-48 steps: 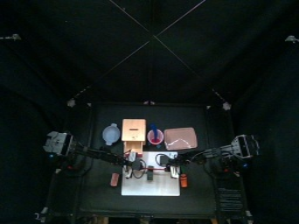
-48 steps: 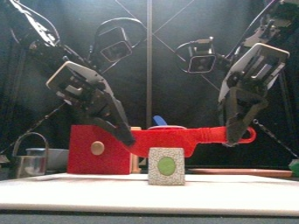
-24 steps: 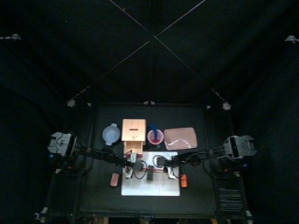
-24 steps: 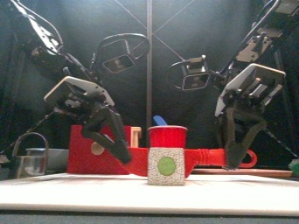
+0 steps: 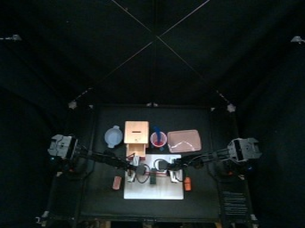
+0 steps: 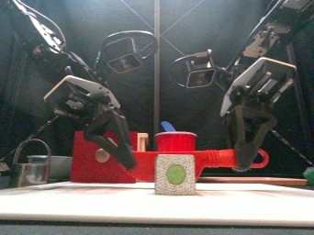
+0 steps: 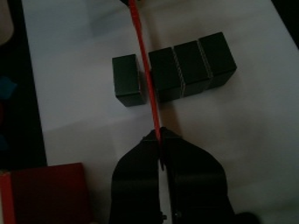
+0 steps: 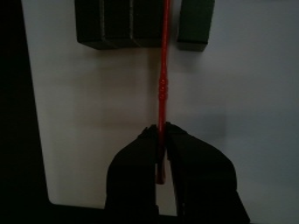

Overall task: Place sushi on board then cut the sushi with the knife then place the pieces on the plate
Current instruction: Cut the sushi into 4 pieces

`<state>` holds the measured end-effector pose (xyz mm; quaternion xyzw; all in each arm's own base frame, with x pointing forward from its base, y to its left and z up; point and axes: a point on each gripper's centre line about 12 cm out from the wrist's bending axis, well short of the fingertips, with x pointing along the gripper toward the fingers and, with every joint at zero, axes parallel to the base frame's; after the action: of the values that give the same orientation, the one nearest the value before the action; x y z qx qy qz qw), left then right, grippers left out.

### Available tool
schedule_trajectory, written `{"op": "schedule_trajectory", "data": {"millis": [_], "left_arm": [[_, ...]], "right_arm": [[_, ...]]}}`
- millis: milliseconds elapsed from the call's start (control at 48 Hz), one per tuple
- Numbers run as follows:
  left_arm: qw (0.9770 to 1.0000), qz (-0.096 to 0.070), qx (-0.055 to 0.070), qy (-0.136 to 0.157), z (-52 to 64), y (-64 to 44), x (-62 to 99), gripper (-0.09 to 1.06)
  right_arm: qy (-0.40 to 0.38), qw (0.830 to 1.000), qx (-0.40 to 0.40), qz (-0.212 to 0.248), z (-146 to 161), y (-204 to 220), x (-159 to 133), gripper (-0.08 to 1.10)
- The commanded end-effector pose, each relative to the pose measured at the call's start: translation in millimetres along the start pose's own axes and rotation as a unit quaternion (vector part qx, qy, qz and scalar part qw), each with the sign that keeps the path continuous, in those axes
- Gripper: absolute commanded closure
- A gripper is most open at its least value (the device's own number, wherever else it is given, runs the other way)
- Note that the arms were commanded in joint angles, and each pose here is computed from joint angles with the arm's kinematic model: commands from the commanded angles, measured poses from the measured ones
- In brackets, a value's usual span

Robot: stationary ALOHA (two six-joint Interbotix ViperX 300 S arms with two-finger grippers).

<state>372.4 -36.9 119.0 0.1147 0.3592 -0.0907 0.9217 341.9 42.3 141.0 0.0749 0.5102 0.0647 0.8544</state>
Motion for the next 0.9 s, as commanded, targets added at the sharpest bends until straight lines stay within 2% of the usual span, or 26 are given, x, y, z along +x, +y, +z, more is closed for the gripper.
{"op": "schedule_trajectory", "data": {"millis": [21,188,292,417,583,896], "left_arm": [[0.999,0.014,0.003,-0.042,29.2,10.5,-14.1,0.7],[0.9979,0.019,0.004,-0.063,40.8,12.4,-28.1,0.7],[0.9972,0.017,0.007,-0.072,46.0,9.8,-33.5,0.7],[0.997,0.007,0.014,-0.076,48.5,0.1,-32.6,0.7],[0.9973,-0.005,0.02,-0.07,45.3,-11.1,-24.9,0.7],[0.998,-0.008,0.021,-0.059,40.1,-12.8,-17.4,0.7]], "right_arm": [[-0.052,0.999,-0.012,0.005,26.0,5.8,-27.2,0.81],[-0.059,0.998,-0.025,0.006,29.4,8.9,-41.8,0.81],[-0.061,0.998,-0.028,0.012,31.7,13.2,-47.5,0.81],[-0.061,0.998,-0.029,0.017,32.9,17.3,-48.6,0.81],[-0.047,0.998,-0.019,0.032,27.2,26.5,-39.0,0.81],[-0.039,0.999,-0.008,0.033,26.6,23.9,-31.6,0.81]]}}
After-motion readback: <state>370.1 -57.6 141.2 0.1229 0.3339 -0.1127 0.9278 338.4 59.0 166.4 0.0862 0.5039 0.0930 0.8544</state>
